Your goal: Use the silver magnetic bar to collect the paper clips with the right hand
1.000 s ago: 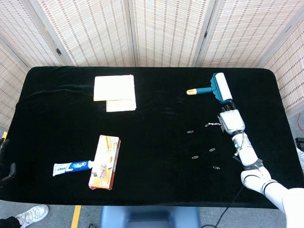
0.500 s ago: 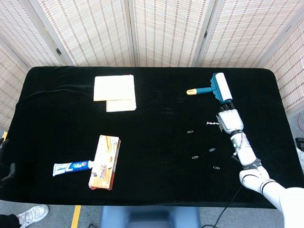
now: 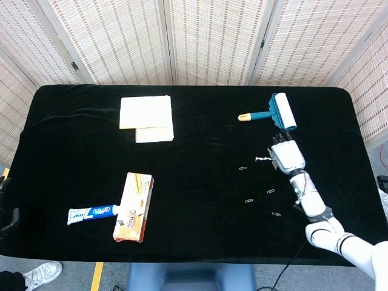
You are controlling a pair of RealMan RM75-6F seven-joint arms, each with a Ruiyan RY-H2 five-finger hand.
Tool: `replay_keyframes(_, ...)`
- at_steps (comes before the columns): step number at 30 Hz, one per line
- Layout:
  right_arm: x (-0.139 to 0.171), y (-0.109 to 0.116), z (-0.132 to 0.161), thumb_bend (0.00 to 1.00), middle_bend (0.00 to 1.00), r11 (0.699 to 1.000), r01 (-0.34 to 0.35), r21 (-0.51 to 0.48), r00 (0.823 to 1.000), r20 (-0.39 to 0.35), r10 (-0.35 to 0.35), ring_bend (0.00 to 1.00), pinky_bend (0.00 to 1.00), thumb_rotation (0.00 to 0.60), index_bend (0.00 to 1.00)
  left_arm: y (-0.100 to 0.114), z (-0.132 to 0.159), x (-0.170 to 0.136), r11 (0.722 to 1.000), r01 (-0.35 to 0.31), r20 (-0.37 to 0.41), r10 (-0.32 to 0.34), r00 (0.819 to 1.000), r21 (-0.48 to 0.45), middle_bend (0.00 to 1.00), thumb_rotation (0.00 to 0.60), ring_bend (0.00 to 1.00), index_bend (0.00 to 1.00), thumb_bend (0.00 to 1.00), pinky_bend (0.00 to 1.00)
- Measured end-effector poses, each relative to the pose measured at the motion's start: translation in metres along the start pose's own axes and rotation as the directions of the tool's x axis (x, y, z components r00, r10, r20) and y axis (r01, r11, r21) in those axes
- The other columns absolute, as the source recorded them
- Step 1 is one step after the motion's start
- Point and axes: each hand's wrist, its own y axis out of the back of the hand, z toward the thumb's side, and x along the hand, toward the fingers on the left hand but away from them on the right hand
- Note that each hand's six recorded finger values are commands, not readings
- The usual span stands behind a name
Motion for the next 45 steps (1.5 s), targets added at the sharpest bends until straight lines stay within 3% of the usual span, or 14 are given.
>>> replay_keyframes(10, 0.011, -0.003, 0.024, 0.47, 0.28, 0.998, -0.010, 0.057, 0.999, -0.045, 0.012, 0.16, 0.00, 0.600, 1.00, 0.005, -0.004, -0.003, 1.000, -0.015, -0.006, 0.015, 1.000, -0.015, 0.08, 0.600, 0.09, 0.00, 0.57, 0.06)
replay_keyframes(31, -0.012, -0.014, 0.052, 0.47, 0.28, 0.997, -0.053, 0.048, 0.996, -0.071, 0.056, 0.16, 0.00, 0.600, 1.00, 0.010, -0.009, -0.005, 0.999, -0.025, -0.008, 0.025, 1.000, -0.034, 0.08, 0.600, 0.09, 0.00, 0.57, 0.06)
replay_keyframes(45, 0.015, 0.010, 0.018, 0.47, 0.28, 0.999, 0.016, -0.038, 0.999, -0.037, -0.017, 0.16, 0.00, 0.600, 1.00, 0.006, -0.006, -0.005, 1.000, -0.018, -0.006, 0.018, 1.000, -0.016, 0.08, 0.600, 0.09, 0.00, 0.57, 0.06)
